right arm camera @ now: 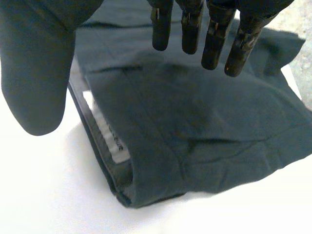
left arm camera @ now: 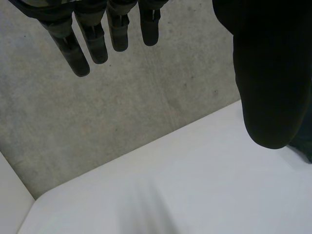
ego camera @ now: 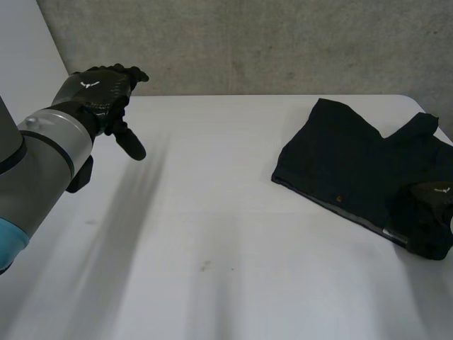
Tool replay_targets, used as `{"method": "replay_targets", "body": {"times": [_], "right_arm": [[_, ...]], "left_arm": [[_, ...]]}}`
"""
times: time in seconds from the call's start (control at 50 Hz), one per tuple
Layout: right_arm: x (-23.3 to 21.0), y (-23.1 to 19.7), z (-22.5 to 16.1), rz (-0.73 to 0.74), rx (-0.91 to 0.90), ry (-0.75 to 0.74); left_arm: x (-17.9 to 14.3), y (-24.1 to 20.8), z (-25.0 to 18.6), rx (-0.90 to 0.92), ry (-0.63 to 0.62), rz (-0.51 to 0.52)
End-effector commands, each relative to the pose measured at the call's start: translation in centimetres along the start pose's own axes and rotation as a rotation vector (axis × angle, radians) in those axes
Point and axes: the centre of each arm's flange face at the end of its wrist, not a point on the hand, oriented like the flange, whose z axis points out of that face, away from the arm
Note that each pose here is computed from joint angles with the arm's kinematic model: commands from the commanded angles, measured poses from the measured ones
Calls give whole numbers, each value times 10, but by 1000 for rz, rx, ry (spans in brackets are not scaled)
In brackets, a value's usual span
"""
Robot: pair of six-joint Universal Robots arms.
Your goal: Fold the shorts.
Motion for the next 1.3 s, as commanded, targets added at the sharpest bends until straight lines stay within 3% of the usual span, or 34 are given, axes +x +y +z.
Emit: {"method": "replay_targets", "body": {"times": [0.02, 0.28, 0.44, 0.52, 0.64, 0.72, 0.84, 1.04, 1.1, 1.3], "right_arm": [[0, 17, 16, 7, 9, 20], [0, 23, 32, -13, 41, 37], [-10, -4, 19, -93, 124, 33], [-58, -53, -11, -168, 312, -59], [-119, -100, -48, -181, 446, -185], [-180, -124, -86, -213, 546, -328], [-227, -147, -128, -239, 664, -423], [-215, -125, -99, -221, 515, -244], [-199, -113, -68, -183, 437, -186], [-176, -108, -16, 39, 380, -263]], "left_arm": [[0, 1, 1, -3, 1, -1], [1, 1, 0, -2, 2, -1], [-1, -4, -2, 12, -1, -3], [-1, -7, -2, 22, -3, -4], [-5, -15, -3, 48, -15, -9], [-9, -23, -3, 76, -28, -13], [-32, -33, 4, 103, -96, -23], [-42, -37, 4, 121, -124, -28], [-41, -36, 4, 118, -120, -29], [-32, -22, 9, 74, -90, -28]]}}
